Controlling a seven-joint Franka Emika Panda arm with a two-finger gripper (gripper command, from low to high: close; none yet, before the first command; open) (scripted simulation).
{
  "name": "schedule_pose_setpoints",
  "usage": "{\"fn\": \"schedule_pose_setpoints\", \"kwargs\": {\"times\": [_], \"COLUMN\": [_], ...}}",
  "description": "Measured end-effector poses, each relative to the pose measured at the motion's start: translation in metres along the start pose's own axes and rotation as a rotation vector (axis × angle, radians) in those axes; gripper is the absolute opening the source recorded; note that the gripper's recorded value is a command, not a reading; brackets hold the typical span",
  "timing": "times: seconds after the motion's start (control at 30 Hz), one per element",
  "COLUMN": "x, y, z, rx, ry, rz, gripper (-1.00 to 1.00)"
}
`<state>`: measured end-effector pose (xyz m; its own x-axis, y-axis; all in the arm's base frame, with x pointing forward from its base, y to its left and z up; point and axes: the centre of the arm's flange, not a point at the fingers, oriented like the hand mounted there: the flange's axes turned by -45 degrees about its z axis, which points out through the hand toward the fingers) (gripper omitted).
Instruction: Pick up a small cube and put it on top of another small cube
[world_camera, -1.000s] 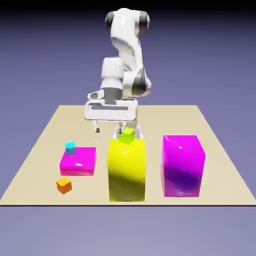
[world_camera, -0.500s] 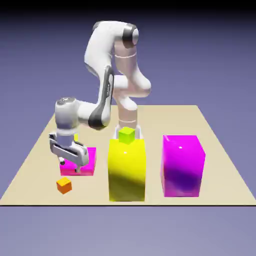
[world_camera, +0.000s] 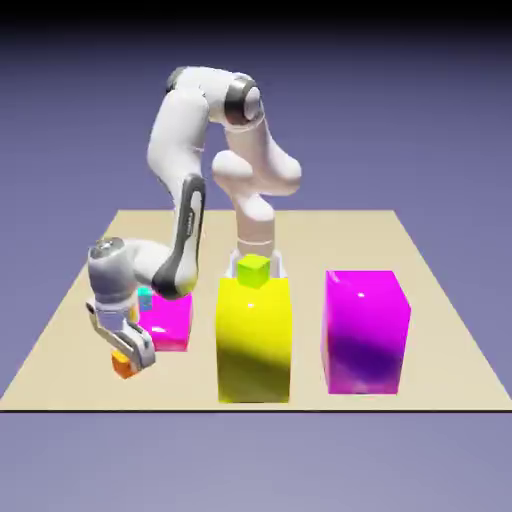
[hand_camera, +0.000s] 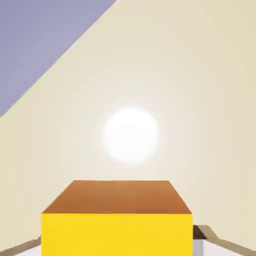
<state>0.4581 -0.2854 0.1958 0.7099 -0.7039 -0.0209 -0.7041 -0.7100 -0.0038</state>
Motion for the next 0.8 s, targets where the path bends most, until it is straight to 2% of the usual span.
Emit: {"fn": "schedule_pose_setpoints", "kwargs": {"times": [0.37,0.8], "x": [-0.092,-0.247], "y": [-0.118,-0.157], "z": [-0.139,-0.264], "rx": [0.051,-0.013], "ry": [-0.026,-0.001], "rz": [-0.298,-0.600], "gripper": [-1.00,-1.00]}}
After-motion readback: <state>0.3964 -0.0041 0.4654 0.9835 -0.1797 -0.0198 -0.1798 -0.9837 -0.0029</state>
